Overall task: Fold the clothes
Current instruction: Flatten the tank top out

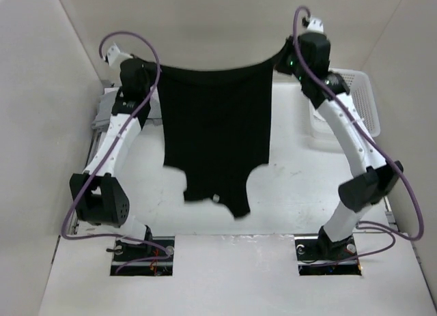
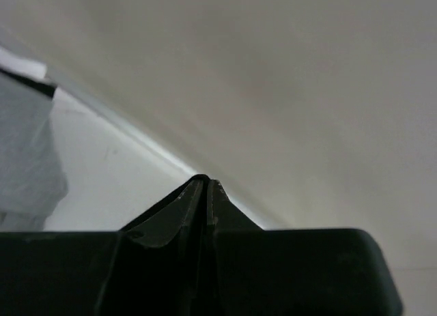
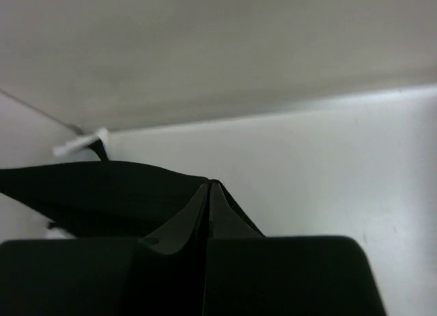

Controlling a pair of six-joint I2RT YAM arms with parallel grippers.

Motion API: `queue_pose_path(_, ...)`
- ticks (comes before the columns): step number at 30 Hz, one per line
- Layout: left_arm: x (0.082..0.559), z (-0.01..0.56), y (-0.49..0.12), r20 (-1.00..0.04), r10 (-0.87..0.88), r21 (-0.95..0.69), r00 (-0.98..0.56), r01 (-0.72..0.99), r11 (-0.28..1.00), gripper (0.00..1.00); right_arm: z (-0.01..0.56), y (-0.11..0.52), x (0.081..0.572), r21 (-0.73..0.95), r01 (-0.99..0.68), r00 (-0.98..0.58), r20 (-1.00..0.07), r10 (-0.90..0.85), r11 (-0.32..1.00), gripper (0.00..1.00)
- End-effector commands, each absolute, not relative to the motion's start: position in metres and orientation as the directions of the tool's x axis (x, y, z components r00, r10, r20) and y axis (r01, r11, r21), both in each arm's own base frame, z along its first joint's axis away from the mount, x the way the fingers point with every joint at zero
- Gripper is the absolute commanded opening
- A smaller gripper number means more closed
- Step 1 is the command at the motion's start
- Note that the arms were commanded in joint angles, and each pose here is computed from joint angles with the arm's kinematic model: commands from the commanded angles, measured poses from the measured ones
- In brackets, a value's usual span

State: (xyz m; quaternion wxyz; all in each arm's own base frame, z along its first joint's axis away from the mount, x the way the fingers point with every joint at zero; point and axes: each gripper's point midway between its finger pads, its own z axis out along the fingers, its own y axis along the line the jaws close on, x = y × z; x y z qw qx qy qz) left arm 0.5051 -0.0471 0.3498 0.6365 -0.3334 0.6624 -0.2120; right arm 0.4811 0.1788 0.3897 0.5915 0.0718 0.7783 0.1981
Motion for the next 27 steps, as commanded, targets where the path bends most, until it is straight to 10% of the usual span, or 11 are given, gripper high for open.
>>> queue_pose_path(1,0.494,0.476,-0.039,-0.662,-0.721,-0.731,0.206,0.037,0.682,0.02,0.527,0.176,0.456,0.433,-0.286,-0.081,-0.9,0.429,0.855,0.0)
queue_pose_path(15,0.455,0.549,-0.024,-0.676,-0.659,-0.672,0.331,0.091,0.735,0.02,0.582,0.142,0.417,0.393,-0.278,0.011,-0.911,0.412,0.877,0.0)
queue_pose_path(27,0.347,0.329,-0.065,-0.732,-0.675,-0.681,0.09,-0.056,0.731,0.03,0.313,0.161,0.304,0.54,-0.19,-0.346,-0.818,0.459,0.82,0.0)
